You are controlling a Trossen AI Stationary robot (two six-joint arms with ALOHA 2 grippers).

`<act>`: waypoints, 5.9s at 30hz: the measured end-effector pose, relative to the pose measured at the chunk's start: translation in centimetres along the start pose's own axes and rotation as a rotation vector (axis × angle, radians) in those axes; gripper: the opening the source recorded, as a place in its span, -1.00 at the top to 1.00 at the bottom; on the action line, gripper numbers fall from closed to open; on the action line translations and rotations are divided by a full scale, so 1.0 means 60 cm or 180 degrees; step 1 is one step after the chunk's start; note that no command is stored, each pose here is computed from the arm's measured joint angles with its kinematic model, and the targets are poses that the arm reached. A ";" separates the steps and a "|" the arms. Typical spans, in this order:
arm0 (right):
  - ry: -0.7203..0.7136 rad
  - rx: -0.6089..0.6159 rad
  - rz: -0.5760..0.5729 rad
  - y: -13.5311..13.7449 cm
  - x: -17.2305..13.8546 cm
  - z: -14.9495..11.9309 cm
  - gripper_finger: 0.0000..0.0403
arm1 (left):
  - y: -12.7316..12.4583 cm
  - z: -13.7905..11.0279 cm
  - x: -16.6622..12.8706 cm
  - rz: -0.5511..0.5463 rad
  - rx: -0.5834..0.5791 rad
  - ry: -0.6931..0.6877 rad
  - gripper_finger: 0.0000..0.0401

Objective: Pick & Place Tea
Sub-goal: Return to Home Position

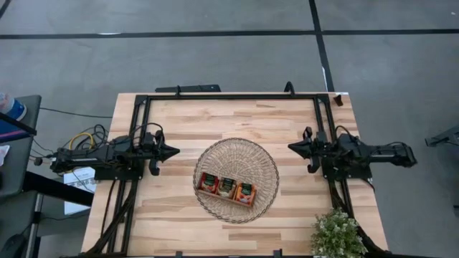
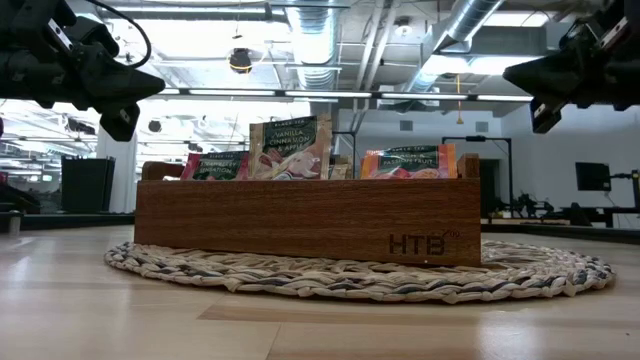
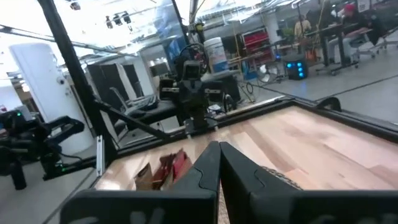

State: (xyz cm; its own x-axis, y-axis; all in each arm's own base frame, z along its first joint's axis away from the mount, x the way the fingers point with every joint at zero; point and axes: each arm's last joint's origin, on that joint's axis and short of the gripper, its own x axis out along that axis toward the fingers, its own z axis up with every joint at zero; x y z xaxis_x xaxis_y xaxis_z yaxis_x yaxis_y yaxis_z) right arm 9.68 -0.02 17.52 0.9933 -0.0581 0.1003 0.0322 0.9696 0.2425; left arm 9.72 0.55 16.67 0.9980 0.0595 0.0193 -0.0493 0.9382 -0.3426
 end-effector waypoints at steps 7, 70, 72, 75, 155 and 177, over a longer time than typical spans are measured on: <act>0.0301 0.0132 0.0196 -0.007 0.000 -0.011 1.00 | 0.000 0.000 0.000 -0.0002 0.0000 -0.0002 1.00; 0.0310 -0.0292 0.0281 -0.004 0.001 -0.013 1.00 | 0.000 0.000 0.000 0.0008 0.0001 -0.0010 1.00; 0.0310 -0.0292 0.0281 -0.004 0.001 -0.013 1.00 | 0.000 0.000 0.000 0.0008 0.0001 -0.0011 1.00; 0.0310 -0.0292 0.0281 -0.004 0.001 -0.013 1.00 | 0.000 0.000 0.000 0.0009 0.0001 -0.0010 1.00; 0.0311 -0.0291 0.0281 -0.004 0.001 -0.013 1.00 | 0.000 0.000 0.000 0.0007 0.0001 -0.0012 1.00; 0.0312 -0.0292 0.0280 -0.005 0.001 -0.013 1.00 | 0.000 0.000 0.000 0.0008 0.0001 -0.0011 1.00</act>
State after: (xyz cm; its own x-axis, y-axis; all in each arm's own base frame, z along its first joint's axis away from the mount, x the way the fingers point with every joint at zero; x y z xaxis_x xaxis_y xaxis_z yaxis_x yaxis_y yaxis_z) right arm 9.81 -0.10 16.69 0.9986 0.0473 0.0216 -0.0500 0.9878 0.1474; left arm 9.72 0.56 16.69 0.9978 0.0630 0.0218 -0.0518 0.9382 -0.3423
